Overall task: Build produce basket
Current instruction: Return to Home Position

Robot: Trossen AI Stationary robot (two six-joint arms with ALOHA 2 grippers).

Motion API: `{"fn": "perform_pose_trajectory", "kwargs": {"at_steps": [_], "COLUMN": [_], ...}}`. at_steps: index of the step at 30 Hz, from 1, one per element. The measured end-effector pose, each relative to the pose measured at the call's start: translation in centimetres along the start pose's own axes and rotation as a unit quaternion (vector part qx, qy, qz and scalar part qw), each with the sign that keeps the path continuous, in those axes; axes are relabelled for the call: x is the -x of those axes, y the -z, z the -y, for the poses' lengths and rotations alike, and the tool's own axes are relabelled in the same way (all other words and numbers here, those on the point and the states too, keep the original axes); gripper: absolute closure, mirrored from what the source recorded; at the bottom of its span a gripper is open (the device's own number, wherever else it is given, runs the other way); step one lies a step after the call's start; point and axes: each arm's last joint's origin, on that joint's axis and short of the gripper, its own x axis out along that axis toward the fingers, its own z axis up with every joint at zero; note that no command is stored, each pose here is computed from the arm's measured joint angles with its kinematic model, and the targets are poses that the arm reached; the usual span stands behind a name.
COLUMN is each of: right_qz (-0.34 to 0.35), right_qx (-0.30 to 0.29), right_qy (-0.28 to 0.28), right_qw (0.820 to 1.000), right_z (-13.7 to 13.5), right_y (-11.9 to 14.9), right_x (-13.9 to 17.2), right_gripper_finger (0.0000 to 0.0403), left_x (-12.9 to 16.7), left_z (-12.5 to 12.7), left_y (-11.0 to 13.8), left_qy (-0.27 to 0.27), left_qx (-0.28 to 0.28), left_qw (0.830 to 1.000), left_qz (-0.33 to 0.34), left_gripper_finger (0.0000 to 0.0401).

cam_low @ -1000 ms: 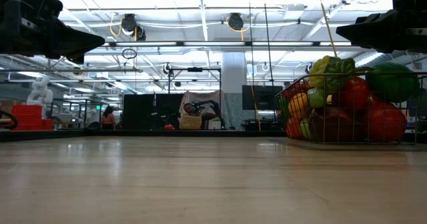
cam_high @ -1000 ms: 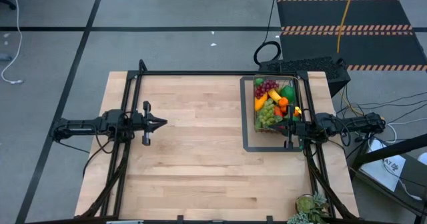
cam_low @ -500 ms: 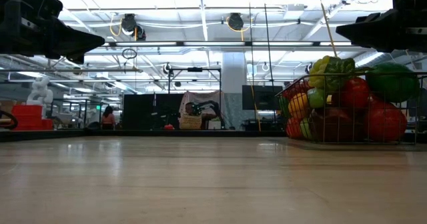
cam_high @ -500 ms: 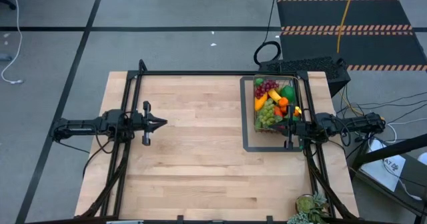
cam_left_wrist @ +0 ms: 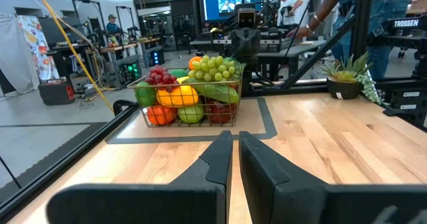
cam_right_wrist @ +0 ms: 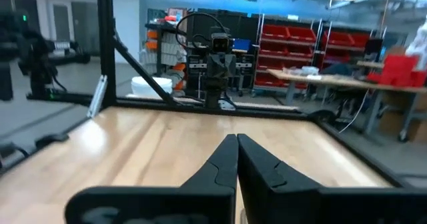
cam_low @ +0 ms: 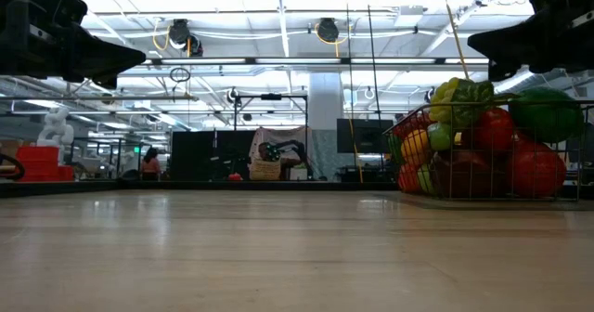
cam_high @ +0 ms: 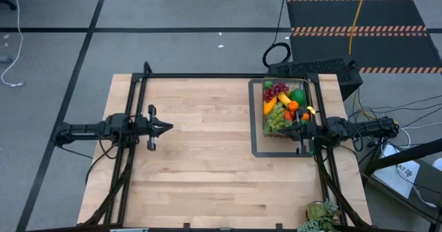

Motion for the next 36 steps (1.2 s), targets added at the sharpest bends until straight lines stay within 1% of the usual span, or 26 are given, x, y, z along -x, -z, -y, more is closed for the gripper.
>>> {"fn": "perform_pose_trajectory", "kwargs": {"at_steps": [4, 8, 13, 21, 26, 36], "right_qz": [0.000, 0.000, 0.000, 0.000, 0.000, 0.000], "right_qx": [-0.035, -0.051, -0.050, -0.050, -0.036, -0.036], "right_qy": [0.000, -0.001, -0.026, -0.028, -0.027, -0.026], "right_qw": [0.999, 0.999, 0.998, 0.998, 0.999, 0.999], "right_z": [0.00, -0.01, -0.16, -0.17, -0.16, -0.15], "right_y": [0.00, 0.00, 0.00, 0.00, 0.01, 0.01], "right_x": [0.00, 0.00, 0.00, 0.01, 0.00, 0.00], "right_gripper_finger": [0.0403, 0.0403, 0.0403, 0.0403, 0.0403, 0.0403], "left_x": [0.00, 0.00, 0.00, 0.00, 0.00, 0.00], "left_z": [0.00, 0.00, 0.00, 0.00, 0.00, 0.00], "left_y": [0.00, 0.00, 0.00, 0.00, 0.00, 0.00], "left_qy": [0.000, 0.000, 0.000, 0.000, 0.000, 0.000], "left_qx": [0.000, 0.000, 0.000, 0.000, 0.000, 0.000], "left_qw": [1.000, 1.000, 1.000, 1.000, 1.000, 1.000], "left_qz": [0.000, 0.000, 0.000, 0.000, 0.000, 0.000], "left_gripper_finger": [0.0370, 0.0370, 0.0370, 0.0370, 0.0370, 0.0370]}}
